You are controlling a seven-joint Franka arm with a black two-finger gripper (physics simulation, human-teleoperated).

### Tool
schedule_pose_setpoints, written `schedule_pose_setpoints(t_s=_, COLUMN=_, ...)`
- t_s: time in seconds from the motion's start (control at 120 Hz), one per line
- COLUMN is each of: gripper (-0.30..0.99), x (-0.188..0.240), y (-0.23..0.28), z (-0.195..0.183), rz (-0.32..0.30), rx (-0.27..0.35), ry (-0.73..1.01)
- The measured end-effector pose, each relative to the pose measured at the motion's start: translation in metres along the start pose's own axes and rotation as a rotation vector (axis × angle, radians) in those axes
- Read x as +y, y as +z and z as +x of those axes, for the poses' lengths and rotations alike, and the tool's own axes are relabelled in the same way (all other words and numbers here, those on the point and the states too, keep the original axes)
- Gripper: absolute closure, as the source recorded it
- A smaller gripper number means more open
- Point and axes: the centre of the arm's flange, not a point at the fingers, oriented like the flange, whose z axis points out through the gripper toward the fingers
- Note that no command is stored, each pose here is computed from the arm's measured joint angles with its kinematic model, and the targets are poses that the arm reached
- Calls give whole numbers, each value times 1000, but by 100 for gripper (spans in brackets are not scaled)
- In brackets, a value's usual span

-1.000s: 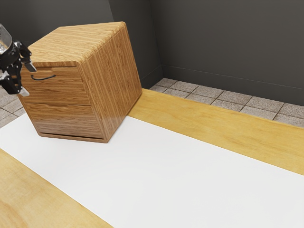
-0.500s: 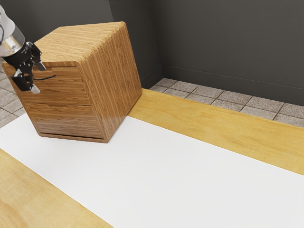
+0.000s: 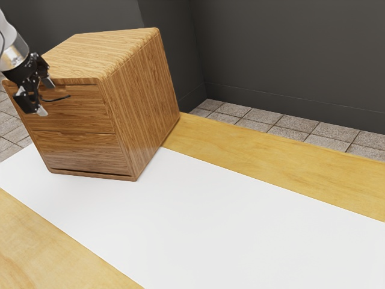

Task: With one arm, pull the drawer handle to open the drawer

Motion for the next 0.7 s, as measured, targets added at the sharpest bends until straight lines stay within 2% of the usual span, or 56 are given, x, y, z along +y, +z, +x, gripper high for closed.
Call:
schedule_pose_setpoints(t_s=0.217, gripper=1, x=-21, y=-4, z=-13, rz=16, rx=-20, ry=28)
schedule_pose_setpoints(t_s=0.317, gripper=7, x=-22, y=-3, z=-15, rz=16, rx=-34, ry=25)
schedule_pose_setpoints(t_s=0.7, gripper=19, x=-11, y=9, z=11, rz=8, rx=-26, ry=-15)
